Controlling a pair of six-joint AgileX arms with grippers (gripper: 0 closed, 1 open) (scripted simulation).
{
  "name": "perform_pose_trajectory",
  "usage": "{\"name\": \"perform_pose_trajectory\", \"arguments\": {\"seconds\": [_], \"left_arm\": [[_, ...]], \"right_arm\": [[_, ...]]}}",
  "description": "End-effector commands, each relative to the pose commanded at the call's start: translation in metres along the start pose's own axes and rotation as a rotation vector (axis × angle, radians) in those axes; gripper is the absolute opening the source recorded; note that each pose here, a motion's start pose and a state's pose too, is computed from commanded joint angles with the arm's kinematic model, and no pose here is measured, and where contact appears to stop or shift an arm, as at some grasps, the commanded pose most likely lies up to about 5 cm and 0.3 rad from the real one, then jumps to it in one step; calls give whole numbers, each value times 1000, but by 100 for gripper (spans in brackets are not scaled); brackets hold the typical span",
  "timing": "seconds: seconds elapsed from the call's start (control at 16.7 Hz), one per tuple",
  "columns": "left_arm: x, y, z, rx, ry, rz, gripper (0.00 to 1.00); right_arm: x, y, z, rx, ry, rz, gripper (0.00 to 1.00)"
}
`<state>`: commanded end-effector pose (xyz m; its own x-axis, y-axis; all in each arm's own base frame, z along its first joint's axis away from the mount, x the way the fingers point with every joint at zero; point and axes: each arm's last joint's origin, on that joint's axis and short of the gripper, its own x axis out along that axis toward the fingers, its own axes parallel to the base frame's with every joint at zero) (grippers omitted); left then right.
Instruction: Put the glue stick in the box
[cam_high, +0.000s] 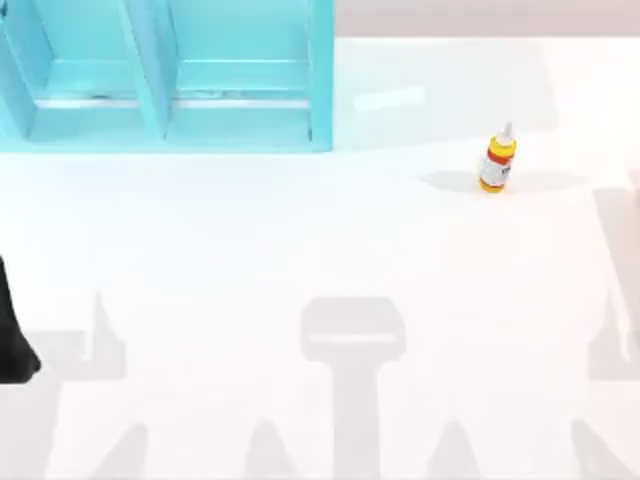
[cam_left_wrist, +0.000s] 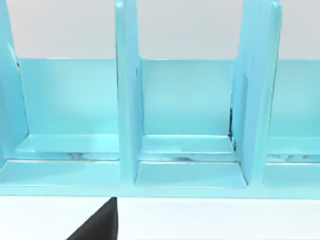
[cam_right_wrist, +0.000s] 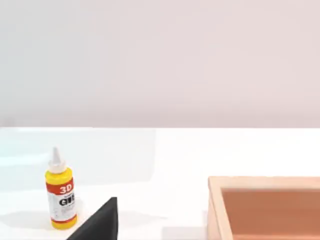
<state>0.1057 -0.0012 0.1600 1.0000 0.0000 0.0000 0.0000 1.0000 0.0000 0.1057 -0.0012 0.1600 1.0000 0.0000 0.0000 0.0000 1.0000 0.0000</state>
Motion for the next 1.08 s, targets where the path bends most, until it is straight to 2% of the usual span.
{"name": "perform_pose_trajectory", "arguments": {"seconds": [0.3, 0.6, 0.84, 1.08], "left_arm": [[0, 0, 0, 0, 0, 0, 100], [0, 0, 0, 0, 0, 0, 100], [0, 0, 0, 0, 0, 0, 100], [0, 0, 0, 0, 0, 0, 100]], "right_arm": [[0, 0, 10, -36, 34, 17, 100], [13, 2, 59, -209, 202, 128, 100], [51, 2, 112, -387, 382, 310, 100], [122, -1, 151, -534, 540, 579, 100]]}}
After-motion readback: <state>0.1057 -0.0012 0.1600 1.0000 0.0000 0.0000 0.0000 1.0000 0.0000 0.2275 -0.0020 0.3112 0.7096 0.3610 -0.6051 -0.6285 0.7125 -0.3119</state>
